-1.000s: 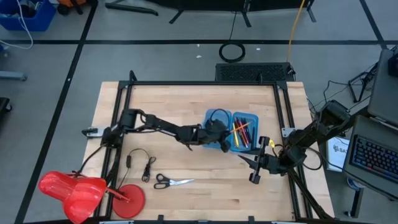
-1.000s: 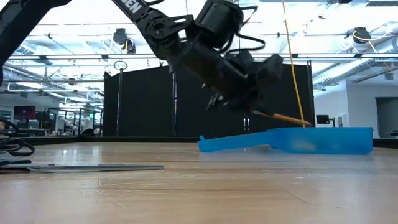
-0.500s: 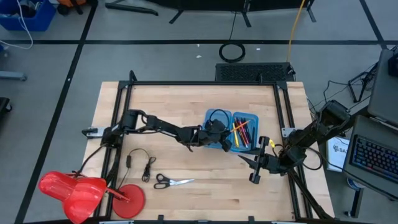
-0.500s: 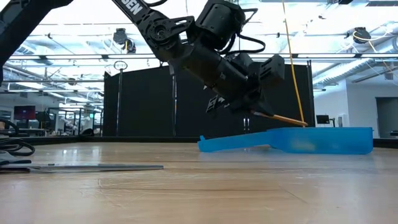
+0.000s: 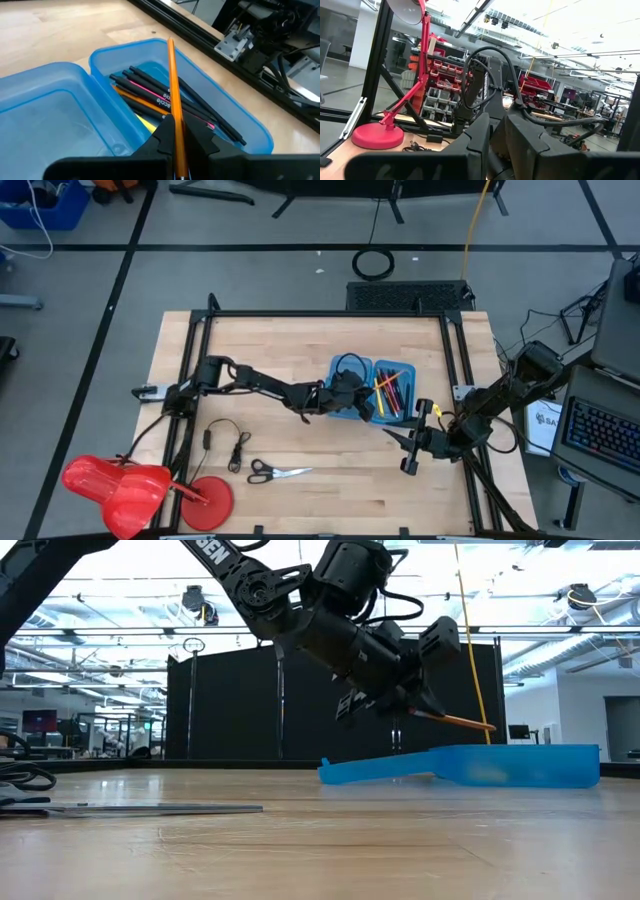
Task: Pick & place school supplies into a supply box
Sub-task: Put the orange pencil into the blue supply box
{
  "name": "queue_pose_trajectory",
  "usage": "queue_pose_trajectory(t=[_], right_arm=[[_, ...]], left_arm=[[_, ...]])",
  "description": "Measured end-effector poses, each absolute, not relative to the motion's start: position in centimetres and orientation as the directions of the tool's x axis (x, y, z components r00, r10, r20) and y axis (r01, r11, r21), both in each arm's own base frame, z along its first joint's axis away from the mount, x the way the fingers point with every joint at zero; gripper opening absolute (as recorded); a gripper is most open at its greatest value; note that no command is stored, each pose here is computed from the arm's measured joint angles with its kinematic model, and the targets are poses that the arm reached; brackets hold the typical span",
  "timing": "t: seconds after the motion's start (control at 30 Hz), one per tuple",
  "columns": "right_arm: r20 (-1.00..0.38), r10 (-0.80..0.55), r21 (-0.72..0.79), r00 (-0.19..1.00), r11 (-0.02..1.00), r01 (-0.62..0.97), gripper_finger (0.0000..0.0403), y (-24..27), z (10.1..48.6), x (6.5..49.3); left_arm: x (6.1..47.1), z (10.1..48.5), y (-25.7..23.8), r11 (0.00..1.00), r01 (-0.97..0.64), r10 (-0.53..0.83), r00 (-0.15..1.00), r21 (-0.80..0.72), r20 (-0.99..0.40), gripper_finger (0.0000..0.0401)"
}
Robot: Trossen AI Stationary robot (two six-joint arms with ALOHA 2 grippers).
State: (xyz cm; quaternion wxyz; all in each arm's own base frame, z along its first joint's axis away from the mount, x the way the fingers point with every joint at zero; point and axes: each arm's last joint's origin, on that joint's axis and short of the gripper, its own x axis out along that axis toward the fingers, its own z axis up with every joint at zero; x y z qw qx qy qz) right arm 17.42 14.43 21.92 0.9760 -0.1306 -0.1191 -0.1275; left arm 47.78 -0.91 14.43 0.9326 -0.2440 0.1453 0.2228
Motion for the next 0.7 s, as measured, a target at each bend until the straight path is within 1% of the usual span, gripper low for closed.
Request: queue_pose_trajectory(t=[0.7], right_arm=[[0.264, -0.219, -0.225, 0.939, 0.933, 0.281, 0.0052, 14.43, 21.91, 17.43]], left_arm=[[47.87, 14.64, -0.68, 0.777, -0.484, 0.353, 0.864, -0.402, -0.358, 0.0018]])
